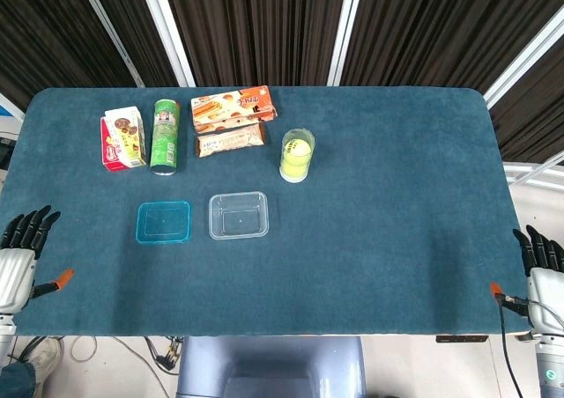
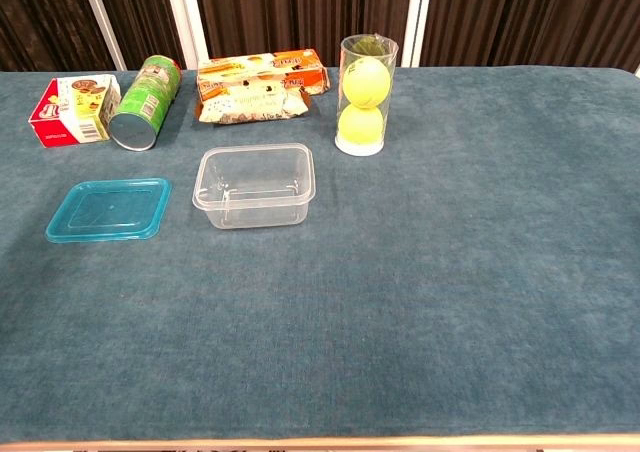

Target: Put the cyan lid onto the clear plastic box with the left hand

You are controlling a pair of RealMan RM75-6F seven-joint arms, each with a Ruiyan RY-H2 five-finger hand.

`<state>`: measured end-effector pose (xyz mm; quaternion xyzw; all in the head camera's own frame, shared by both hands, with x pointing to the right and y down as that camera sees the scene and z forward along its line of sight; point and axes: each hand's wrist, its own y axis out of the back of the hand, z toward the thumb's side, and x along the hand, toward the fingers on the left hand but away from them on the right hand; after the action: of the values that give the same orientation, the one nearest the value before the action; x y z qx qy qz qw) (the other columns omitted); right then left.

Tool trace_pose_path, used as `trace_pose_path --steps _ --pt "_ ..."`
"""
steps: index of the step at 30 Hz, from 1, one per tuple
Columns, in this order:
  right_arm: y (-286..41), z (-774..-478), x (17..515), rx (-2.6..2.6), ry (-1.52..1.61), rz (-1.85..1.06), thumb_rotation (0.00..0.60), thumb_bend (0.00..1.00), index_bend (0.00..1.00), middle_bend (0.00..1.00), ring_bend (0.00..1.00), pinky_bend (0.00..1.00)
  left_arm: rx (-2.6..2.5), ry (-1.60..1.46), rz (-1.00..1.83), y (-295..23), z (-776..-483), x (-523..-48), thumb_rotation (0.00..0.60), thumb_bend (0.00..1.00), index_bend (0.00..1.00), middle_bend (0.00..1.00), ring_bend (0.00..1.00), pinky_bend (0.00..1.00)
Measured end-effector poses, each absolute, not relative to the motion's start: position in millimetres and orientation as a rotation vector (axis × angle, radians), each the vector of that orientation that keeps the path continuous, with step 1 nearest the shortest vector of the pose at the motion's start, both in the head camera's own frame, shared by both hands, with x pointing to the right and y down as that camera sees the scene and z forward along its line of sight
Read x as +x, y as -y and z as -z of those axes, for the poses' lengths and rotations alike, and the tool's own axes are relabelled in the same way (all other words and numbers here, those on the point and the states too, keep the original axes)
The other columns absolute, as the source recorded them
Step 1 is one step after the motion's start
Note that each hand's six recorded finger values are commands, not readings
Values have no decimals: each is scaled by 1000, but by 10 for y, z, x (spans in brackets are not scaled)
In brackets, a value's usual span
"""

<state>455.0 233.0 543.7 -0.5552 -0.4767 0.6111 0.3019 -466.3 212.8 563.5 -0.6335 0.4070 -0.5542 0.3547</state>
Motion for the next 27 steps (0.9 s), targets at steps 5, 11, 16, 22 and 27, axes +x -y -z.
trace_pose_path --steps 5,11,16,22,27 --pt "-2332 -5440 4546 -1475 1262 -1620 600 291 100 0 0 0 -1654 -1053 1409 -2158 -5614 -4630 600 192 80 0 0 18" --pt "-2333 -5431 4543 -1474 1262 -1616 600 292 100 0 0 0 -1648 -1051 1431 -2182 -5601 -4634 600 192 80 0 0 16" --pt "-2335 -5434 4548 -1474 1263 -1619 600 291 101 0 0 0 -1644 -1056 1433 -2181 -5588 -4638 600 177 80 0 0 16" --pt "-2333 -5431 4547 -1474 1266 -1618 600 292 100 0 0 0 -1635 -1054 1439 -2171 -5596 -4652 600 137 59 0 0 16" --pt "-2345 -5456 4543 -1483 1271 -1631 600 292 100 0 0 0 -1605 -1074 1470 -2040 -5607 -4707 600 114 32 0 0 18"
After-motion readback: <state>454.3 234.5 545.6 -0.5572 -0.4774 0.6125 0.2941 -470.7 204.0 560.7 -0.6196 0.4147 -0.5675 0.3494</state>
